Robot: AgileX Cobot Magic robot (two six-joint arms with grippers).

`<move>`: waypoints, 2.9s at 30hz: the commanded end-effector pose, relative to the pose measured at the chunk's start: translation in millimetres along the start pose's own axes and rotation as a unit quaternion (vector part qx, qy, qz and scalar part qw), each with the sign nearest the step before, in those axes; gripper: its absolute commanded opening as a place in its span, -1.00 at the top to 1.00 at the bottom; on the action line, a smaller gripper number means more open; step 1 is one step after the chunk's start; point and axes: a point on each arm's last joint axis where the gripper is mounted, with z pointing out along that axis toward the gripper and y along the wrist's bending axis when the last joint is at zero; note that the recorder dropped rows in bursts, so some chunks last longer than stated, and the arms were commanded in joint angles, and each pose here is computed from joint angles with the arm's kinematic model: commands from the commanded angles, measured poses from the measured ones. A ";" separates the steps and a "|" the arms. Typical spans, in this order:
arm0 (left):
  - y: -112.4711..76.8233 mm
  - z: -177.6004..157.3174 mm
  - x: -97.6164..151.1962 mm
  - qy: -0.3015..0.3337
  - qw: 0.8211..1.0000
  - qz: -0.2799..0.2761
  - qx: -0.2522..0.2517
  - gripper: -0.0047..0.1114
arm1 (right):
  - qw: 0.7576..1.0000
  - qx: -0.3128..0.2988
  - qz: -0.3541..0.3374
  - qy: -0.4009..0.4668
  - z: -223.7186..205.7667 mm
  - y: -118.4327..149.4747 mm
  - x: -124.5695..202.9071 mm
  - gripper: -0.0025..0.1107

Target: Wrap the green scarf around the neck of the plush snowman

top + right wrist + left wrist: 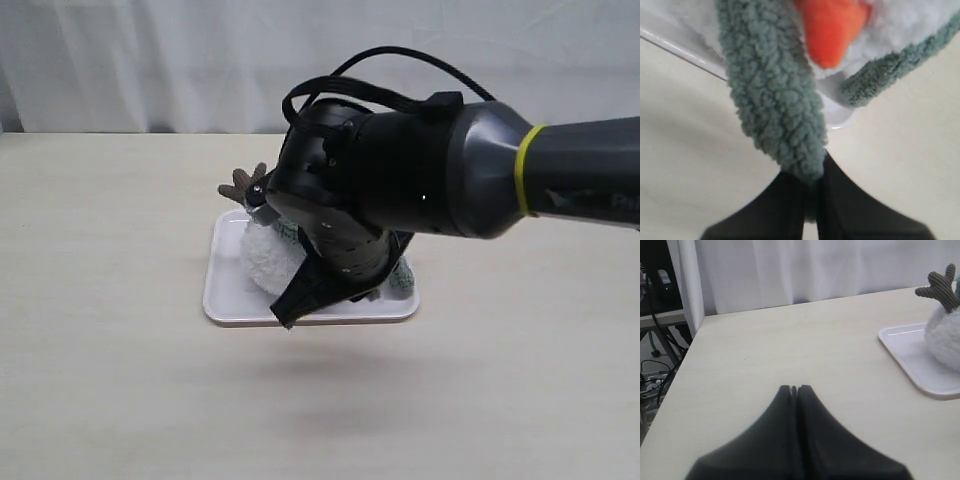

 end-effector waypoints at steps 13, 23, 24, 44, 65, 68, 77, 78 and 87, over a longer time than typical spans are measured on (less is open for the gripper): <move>0.1 0.2 0.0 -0.005 1.000 -0.003 -0.002 0.92 | 0.999 0.006 -0.006 -0.031 30.5 5.0 17.5 0.88; 0.1 0.2 0.0 -0.005 1.000 -0.003 -0.002 0.92 | 0.999 0.009 -0.050 -0.010 69.8 25.9 18.5 0.88; 0.1 0.2 0.0 -0.005 1.000 -0.003 -0.002 0.92 | 0.999 0.010 -0.053 -0.007 72.7 27.1 19.0 0.88; 0.1 0.2 0.2 -0.004 1.000 -0.003 -0.002 0.92 | 0.999 -0.036 -0.014 -0.012 0.8 -3.6 26.5 -0.15; 0.1 0.2 0.0 -0.005 1.000 -0.003 -0.002 0.92 | 0.956 -0.145 0.121 -0.223 55.3 -88.4 51.4 -0.14; 0.1 0.2 0.0 -0.005 1.000 -0.003 -0.002 0.92 | 0.960 -0.146 0.083 -0.226 65.7 -79.7 49.1 -0.14; 0.1 0.2 0.0 -0.005 1.000 -0.003 -0.002 0.92 | 0.976 -0.125 0.048 -0.174 105.7 -76.1 39.7 -0.14; 0.1 0.2 0.0 -0.005 1.000 -0.003 -0.002 0.92 | 0.977 -0.122 0.042 -0.172 105.4 -76.8 40.1 -0.14; 0.1 0.2 0.0 -0.005 1.000 -0.003 -0.002 0.92 | 0.979 -0.091 0.025 -0.182 94.1 -96.5 41.6 -0.14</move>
